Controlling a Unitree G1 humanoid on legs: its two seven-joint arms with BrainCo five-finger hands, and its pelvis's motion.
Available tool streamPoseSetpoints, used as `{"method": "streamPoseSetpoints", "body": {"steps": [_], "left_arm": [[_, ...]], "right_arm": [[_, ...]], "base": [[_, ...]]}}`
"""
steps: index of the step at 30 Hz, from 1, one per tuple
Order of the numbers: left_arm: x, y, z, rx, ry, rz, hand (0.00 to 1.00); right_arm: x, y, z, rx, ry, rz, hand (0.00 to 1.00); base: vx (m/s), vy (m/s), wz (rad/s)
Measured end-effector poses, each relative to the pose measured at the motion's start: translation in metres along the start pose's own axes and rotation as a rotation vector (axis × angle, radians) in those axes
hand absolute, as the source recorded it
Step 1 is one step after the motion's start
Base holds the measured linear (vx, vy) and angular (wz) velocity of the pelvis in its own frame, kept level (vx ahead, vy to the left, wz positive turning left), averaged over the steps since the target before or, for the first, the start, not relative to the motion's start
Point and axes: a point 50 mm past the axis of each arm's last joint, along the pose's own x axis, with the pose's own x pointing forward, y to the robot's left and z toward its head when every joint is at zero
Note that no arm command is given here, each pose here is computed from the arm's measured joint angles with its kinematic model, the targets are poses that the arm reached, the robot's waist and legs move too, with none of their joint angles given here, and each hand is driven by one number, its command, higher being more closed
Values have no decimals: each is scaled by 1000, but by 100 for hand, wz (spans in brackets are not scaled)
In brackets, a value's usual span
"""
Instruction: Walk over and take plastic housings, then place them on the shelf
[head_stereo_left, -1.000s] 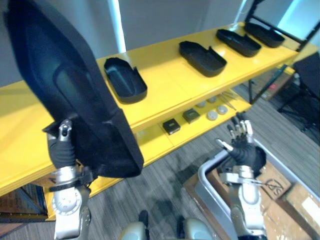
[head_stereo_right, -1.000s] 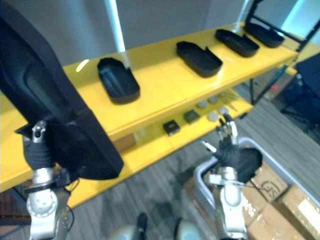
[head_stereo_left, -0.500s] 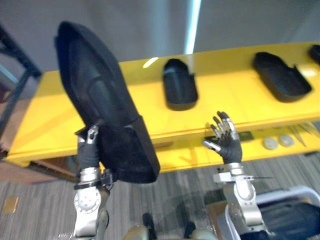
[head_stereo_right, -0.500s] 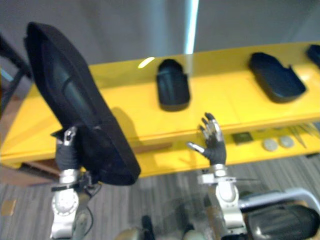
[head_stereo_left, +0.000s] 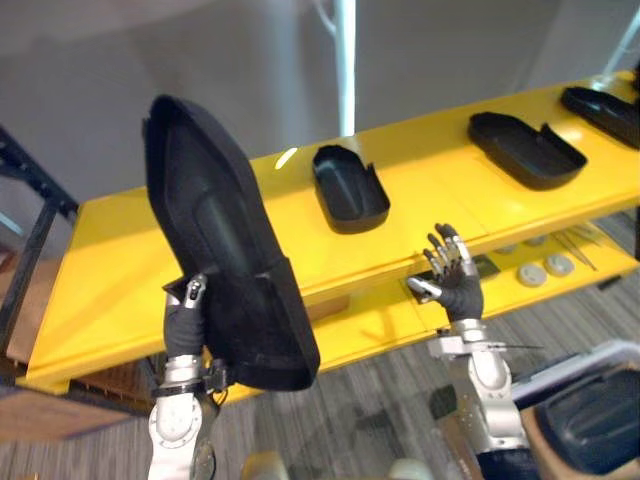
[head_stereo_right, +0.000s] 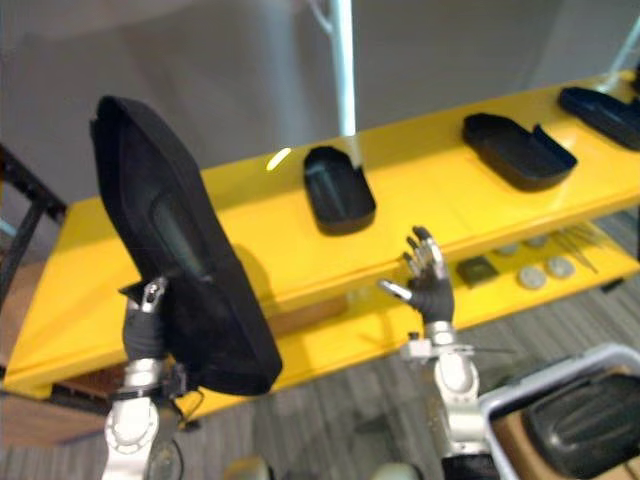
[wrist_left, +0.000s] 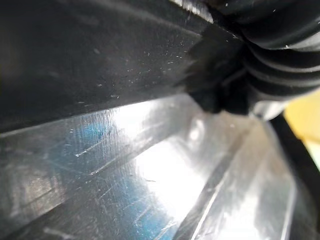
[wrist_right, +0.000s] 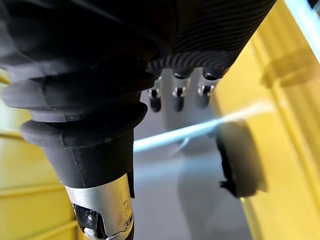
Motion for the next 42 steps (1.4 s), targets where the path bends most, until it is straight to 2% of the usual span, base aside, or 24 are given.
{"method": "streamPoseSetpoints", "body": {"steps": [3,5,11,17,25,33,38,42], "left_arm": [[-6,8,-9,48,79,-17,100],[-7,8,-11,47,95,-15,100],[-6,-3,-12,6,121,61,100],[-6,-15,-10,-51,127,133,100],[-1,-12,-6,21,106,142,100],[30,-27,10,40,15,56,100],[28,-24,6,47,46,103,100],[26,-24,5,78,46,116,100]], "right_arm": [[-4,22,-11,47,34,35,0],[-9,29,-1,37,-6,54,0],[-13,24,2,-4,-12,38,0],[-9,19,14,-99,-52,126,0],[16,44,29,-96,-145,213,0],[3,48,27,-37,-155,159,0],[4,63,33,-41,-202,226,0],[5,57,35,-73,-208,236,0]], "base": [[-87,312,-14],[-2,101,19],[-18,-34,19],[11,-100,50],[-58,-13,40],[-29,16,-6],[-56,-44,-2],[31,-66,35]]}}
